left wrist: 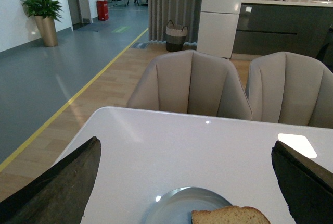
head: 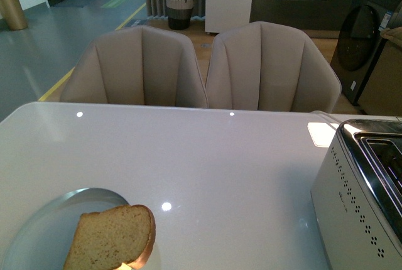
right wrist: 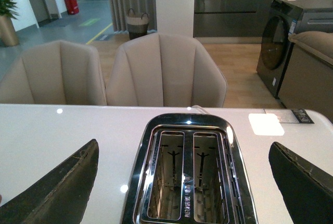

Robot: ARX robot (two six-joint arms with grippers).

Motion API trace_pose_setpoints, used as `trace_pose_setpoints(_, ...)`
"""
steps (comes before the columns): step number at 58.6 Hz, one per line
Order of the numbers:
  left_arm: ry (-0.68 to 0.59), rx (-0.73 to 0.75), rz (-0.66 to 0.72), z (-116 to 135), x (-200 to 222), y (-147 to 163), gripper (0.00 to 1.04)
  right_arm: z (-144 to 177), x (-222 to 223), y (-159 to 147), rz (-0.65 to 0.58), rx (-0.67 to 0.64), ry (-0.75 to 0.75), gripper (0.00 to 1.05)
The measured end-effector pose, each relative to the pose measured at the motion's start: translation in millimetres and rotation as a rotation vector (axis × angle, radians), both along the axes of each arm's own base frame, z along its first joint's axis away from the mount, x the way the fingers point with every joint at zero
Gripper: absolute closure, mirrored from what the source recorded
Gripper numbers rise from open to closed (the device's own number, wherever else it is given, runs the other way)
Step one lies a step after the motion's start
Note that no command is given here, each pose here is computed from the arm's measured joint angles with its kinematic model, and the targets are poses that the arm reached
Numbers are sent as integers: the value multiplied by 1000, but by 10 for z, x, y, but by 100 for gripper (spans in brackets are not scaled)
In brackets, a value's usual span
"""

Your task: Left arm holds plate, right arm toasts bread

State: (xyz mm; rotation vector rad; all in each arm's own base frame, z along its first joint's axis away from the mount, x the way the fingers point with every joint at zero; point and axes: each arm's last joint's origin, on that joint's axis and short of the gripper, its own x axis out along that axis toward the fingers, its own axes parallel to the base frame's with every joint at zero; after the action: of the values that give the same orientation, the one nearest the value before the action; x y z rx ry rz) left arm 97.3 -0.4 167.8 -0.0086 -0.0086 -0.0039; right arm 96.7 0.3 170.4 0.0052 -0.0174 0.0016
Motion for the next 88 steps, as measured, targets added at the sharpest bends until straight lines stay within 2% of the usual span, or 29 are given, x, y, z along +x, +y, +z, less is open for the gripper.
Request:
trace_pose_setpoints(45,0,0,0,0,0,0,7,0,0,0,0,0,0,9)
trace_pose_setpoints(47,71,-16,-54,-9,5,0,7,0,0,0,0,0,0,9)
trace_pose_setpoints(53,554,-225,-257,-21,47,3,7,0,0,1,2,0,0,9)
trace_pose_setpoints(58,701,-311,-324,-125,118,-6,7,0,0,1,2,0,0,9)
trace_pose_setpoints(67,722,-333,-296,-149,357,72,7,0,0,0,0,0,0,9)
trace_pose_setpoints(75,710,-311,-209,-175,836,252,7,0,0,0,0,0,0,9)
trace_pose_setpoints(88,816,-269,-73,-571,1551,456,7,0,0,0,0,0,0,9)
